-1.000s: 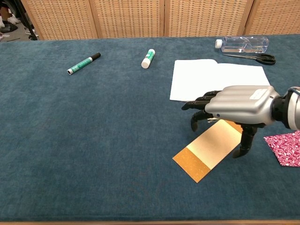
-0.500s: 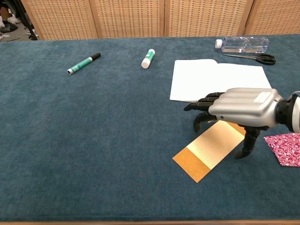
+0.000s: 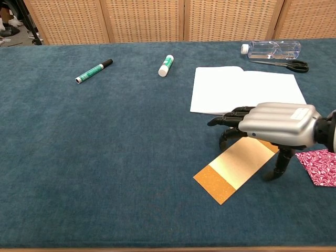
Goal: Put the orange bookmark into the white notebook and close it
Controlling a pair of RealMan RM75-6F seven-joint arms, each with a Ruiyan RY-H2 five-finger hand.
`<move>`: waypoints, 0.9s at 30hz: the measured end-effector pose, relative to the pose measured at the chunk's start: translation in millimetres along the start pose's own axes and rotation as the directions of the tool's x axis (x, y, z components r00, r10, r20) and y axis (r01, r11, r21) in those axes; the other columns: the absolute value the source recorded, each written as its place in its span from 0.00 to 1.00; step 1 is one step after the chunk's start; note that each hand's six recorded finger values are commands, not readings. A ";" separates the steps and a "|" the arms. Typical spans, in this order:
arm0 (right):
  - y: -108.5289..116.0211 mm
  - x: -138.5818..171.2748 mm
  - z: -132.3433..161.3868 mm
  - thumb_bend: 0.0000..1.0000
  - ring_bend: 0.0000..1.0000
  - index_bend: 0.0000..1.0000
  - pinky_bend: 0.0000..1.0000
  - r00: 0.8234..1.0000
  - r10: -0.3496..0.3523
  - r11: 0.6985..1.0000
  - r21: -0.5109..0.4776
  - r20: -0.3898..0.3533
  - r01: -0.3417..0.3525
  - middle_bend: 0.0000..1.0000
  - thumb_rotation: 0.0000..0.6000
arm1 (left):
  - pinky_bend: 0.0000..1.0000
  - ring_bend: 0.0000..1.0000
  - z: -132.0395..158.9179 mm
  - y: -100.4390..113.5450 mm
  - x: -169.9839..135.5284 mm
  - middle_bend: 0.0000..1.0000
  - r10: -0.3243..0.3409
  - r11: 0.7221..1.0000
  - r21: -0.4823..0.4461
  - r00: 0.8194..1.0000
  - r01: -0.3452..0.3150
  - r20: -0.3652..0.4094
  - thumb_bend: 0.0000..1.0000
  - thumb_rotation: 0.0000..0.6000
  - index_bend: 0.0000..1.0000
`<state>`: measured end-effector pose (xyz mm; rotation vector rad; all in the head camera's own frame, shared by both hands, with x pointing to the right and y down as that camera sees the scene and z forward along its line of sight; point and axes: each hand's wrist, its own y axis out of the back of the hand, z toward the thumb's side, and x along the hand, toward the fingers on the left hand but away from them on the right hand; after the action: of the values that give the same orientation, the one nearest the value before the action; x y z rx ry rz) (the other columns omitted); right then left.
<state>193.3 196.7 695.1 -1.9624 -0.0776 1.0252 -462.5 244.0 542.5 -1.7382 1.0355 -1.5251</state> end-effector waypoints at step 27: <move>-9.6 -7.1 -0.4 0.16 0.00 0.40 0.05 1.000 0.008 1.000 -0.007 0.009 -0.008 0.00 1.00 | 0.00 0.00 -0.9 -0.8 0.5 0.00 -0.004 1.000 0.001 1.000 0.004 -0.005 0.00 1.00 0.00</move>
<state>192.0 199.2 706.8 -1.9663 -0.0788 1.0405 -463.3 244.0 543.6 -1.7375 1.0342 -1.5329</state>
